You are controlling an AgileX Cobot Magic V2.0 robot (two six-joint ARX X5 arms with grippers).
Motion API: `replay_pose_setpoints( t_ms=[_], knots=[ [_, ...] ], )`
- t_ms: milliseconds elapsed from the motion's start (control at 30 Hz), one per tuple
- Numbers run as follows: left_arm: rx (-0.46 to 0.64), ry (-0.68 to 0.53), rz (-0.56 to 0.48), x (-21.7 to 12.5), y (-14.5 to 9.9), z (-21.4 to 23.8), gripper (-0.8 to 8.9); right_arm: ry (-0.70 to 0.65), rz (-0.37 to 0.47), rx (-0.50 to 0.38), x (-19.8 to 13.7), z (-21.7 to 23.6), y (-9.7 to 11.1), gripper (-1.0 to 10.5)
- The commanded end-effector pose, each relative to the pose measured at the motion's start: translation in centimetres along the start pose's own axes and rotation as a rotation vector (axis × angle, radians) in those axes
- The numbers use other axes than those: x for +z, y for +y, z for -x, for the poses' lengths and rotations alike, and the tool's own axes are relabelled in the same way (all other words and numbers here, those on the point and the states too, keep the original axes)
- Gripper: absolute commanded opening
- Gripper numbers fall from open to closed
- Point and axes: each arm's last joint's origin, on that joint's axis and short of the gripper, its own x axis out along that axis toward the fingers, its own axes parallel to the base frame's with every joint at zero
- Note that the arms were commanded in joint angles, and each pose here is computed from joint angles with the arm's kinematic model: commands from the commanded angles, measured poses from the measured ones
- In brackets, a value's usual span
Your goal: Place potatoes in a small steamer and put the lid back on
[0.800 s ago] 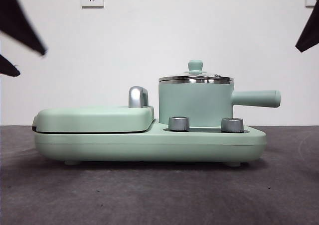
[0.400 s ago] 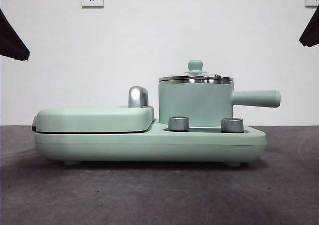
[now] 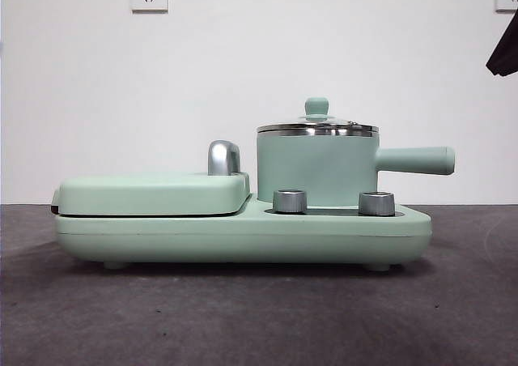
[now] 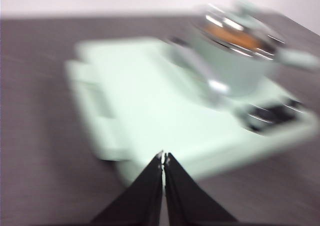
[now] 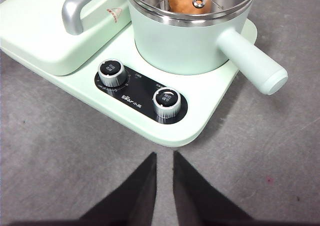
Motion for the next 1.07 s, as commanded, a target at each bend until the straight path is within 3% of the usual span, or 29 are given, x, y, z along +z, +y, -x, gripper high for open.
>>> replay_pose_setpoints(
  t_ms=[33, 133, 367, 967, 1000, 1067],
  knots=[
    [0.140, -0.062, -0.018, -2.2, 1.1, 0.2, 0.06, -0.010, 0.001, 0.005, 0.2, 0.0, 0.1, 0.5],
    [0.242, -0.098, 0.002, -5.2, 2.0, 0.1, 0.06, -0.010, 0.001, 0.005, 0.2, 0.0, 0.1, 0.5],
    [0.301, -0.119, 0.023, -9.2, 3.0, -0.9, 0.06, -0.010, 0.001, 0.005, 0.2, 0.0, 0.1, 0.5],
    [0.301, -0.133, 0.026, -9.5, 3.1, -1.1, 0.06, -0.012, 0.004, 0.005, 0.2, 0.0, 0.1, 0.5],
    [0.301, -0.133, 0.026, -9.5, 3.1, -1.1, 0.06, -0.014, 0.061, -0.010, 0.2, 0.1, 0.0, 0.5],
    [0.301, -0.133, 0.026, -9.5, 3.1, -1.1, 0.06, -0.042, 0.096, -0.062, -0.5, 0.4, -0.3, 0.5]
  ],
)
